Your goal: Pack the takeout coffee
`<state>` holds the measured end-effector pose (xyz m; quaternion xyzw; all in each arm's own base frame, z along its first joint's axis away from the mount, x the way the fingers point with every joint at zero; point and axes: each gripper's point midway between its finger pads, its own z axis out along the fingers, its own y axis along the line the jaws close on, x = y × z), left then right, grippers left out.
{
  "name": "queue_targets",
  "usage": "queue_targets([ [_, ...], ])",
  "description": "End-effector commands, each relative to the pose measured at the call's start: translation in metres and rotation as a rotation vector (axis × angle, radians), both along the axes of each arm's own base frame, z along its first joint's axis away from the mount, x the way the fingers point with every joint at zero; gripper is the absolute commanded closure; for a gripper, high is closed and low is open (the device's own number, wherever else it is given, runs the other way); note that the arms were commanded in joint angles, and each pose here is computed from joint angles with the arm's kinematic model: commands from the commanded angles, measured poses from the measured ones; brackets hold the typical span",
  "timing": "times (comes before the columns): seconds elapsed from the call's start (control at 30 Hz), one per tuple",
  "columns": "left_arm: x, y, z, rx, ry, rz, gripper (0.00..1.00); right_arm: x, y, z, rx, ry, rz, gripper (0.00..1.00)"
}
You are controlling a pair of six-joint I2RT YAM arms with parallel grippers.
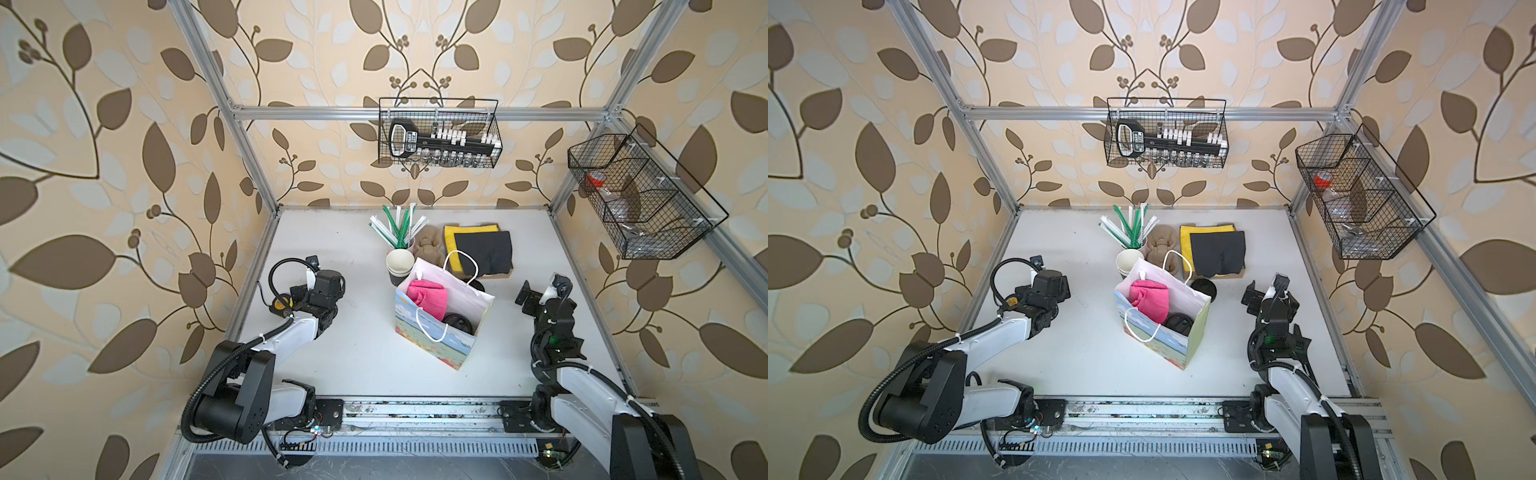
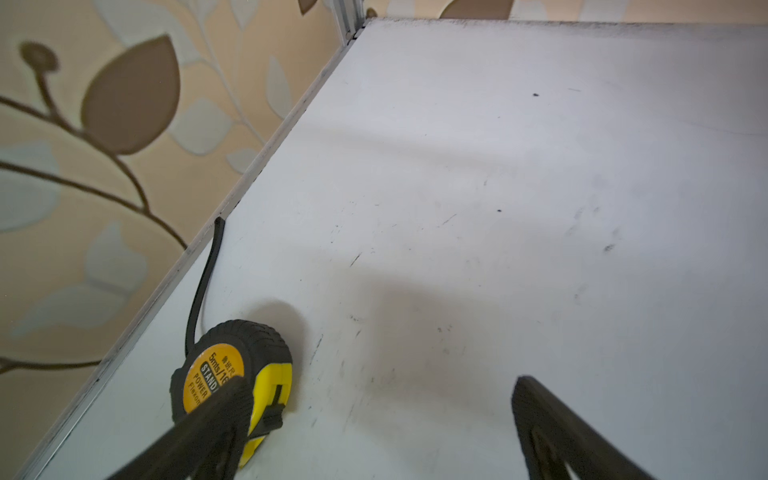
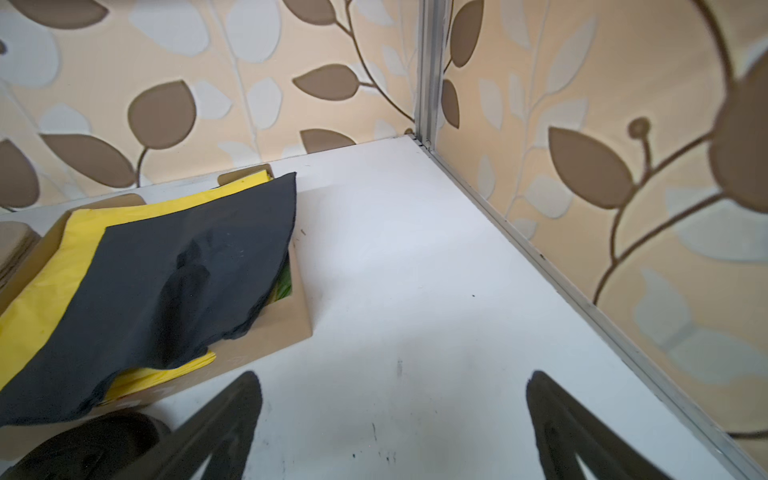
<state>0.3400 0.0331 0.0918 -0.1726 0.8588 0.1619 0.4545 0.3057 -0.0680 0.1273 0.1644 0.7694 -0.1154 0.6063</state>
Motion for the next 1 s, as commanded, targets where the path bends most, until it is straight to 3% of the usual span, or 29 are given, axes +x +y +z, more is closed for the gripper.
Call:
queue_targets([
  [0.0, 0.028, -0.009, 0.014, -0.013, -0.112, -0.098, 0.01, 0.014, 0.014, 0.019, -0.005, -0.136, 0.087, 0.00],
  [0.1, 0.041, -0.013, 0.008, 0.012, -0.075, -0.150, 0.01, 0.020, 0.016, 0.011, -0.011, -0.143, 0.103, 0.00],
  [0.17, 0.044, -0.013, 0.013, 0.034, -0.143, -0.174, 0.01, 0.035, 0.030, 0.000, -0.036, -0.052, 0.165, 0.00],
  [0.23, 0.041, -0.009, -0.001, 0.005, -0.161, -0.169, 0.01, 0.036, 0.033, 0.001, -0.063, -0.099, 0.165, 0.00],
  [0.27, 0.044, -0.009, -0.002, -0.001, -0.157, -0.178, 0.01, 0.034, 0.028, -0.006, -0.044, -0.052, 0.135, 0.00],
  [0.4, 0.050, -0.007, -0.011, -0.050, -0.094, -0.192, 0.01, 0.035, 0.030, -0.005, -0.050, -0.062, 0.143, 0.00],
  [0.5, 0.046, -0.014, -0.012, -0.072, -0.117, -0.243, 0.01, 0.034, 0.029, -0.006, -0.048, -0.057, 0.142, 0.00],
  [0.53, 0.042, -0.023, -0.017, -0.097, -0.165, -0.320, 0.01, 0.036, 0.030, -0.003, -0.056, -0.076, 0.147, 0.00],
  [0.57, 0.044, -0.018, -0.014, -0.076, -0.210, -0.298, 0.01, 0.036, 0.030, -0.003, -0.062, -0.069, 0.143, 0.00],
  [0.63, 0.043, -0.016, -0.018, -0.093, -0.148, -0.276, 0.01, 0.034, 0.029, -0.004, -0.056, -0.066, 0.135, 0.00],
  [0.97, 0.041, -0.016, -0.014, -0.087, -0.171, -0.276, 0.01, 0.034, 0.028, -0.004, -0.060, -0.065, 0.121, 0.00],
])
